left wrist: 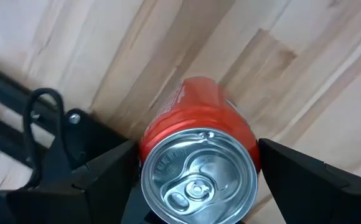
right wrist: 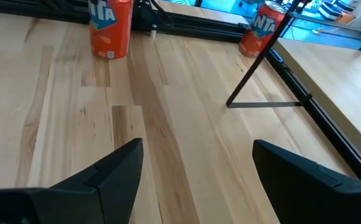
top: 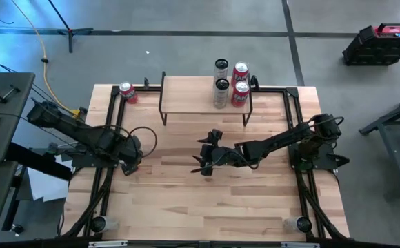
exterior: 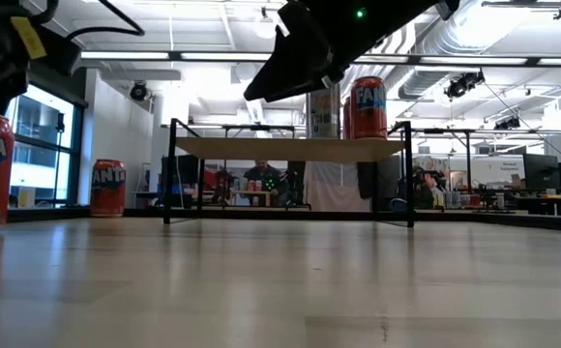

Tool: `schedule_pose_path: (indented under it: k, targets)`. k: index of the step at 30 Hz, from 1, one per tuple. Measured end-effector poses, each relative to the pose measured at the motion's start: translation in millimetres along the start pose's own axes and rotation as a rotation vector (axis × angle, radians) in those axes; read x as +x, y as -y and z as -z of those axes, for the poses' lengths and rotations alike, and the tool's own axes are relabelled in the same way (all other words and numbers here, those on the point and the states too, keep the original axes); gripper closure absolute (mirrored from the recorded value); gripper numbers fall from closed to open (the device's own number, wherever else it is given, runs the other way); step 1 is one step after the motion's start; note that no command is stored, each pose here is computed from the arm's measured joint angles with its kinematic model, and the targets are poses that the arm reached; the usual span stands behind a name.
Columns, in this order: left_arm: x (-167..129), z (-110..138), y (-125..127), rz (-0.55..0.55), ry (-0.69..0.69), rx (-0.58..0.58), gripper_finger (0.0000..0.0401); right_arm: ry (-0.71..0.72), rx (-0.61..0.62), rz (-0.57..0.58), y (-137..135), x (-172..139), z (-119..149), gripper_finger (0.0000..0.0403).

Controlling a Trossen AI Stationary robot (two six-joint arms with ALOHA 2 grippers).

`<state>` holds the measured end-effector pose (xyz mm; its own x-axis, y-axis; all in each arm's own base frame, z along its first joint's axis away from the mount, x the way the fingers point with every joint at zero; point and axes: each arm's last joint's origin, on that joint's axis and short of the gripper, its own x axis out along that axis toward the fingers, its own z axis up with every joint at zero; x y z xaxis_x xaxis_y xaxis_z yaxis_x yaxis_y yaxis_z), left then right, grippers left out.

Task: Place canned beverage on shelf
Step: Put the bottom red soda can on the shelf

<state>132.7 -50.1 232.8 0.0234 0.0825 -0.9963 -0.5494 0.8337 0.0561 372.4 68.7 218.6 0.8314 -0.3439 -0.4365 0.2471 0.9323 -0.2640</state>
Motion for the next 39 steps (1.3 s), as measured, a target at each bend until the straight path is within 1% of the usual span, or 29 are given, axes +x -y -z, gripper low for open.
schedule_pose_path:
  k: [6, 11, 13, 17, 21, 23, 26, 29, 32, 35, 38, 39]
  targets:
    - [-0.3, 4.7, 4.3, 0.023, -0.017, 0.042, 0.0086, 0.000, 0.003, -0.003, 0.0, -0.1, -0.1, 0.0116]
    - [0.3, 5.0, 6.9, 0.036, -0.001, 0.051, 0.0078, -0.002, 0.022, -0.083, -2.3, -0.2, 0.1, 0.0116]
    - [1.0, 3.9, 8.9, 0.055, 0.004, 0.049, 0.0070, -0.008, 0.022, -0.091, -2.7, -0.3, 0.7, 0.0116]
    - [2.3, 4.3, 9.4, 0.073, -0.017, 0.059, 0.0054, -0.014, 0.017, -0.078, -2.2, -0.2, 1.4, 0.0116]
    - [2.0, 5.3, 9.7, 0.082, -0.032, 0.060, 0.0052, -0.014, 0.010, -0.051, -1.3, -0.1, 1.4, 0.0116]
    - [3.4, 6.2, 12.2, 0.064, -0.029, 0.069, 0.0054, -0.014, -0.008, -0.041, 0.5, 0.9, 1.4, 0.0116]
    - [9.2, 6.0, 19.0, 0.025, -0.047, 0.114, 0.0055, -0.016, -0.040, -0.033, 3.8, 2.1, 1.2, 0.0116]
    - [17.1, 3.1, 26.0, -0.018, -0.072, 0.160, 0.0055, -0.019, -0.115, -0.010, 12.0, -2.4, -2.8, 0.0116]
    - [24.3, -0.4, 30.1, -0.058, -0.100, 0.203, 0.0059, 0.018, -0.171, 0.040, 26.6, -17.6, -16.8, 0.0116]
    - [27.0, -3.1, 31.1, -0.068, -0.113, 0.225, 0.0082, 0.080, -0.229, 0.078, 46.7, -40.1, -35.2, 0.0116]
    - [26.3, -5.7, 28.9, -0.066, -0.103, 0.249, 0.0116, 0.148, -0.270, 0.125, 72.0, -64.5, -52.4, 0.0116]
    - [25.8, -7.0, 27.4, -0.062, -0.102, 0.262, 0.0118, 0.168, -0.274, 0.142, 81.1, -72.4, -57.0, 0.0116]
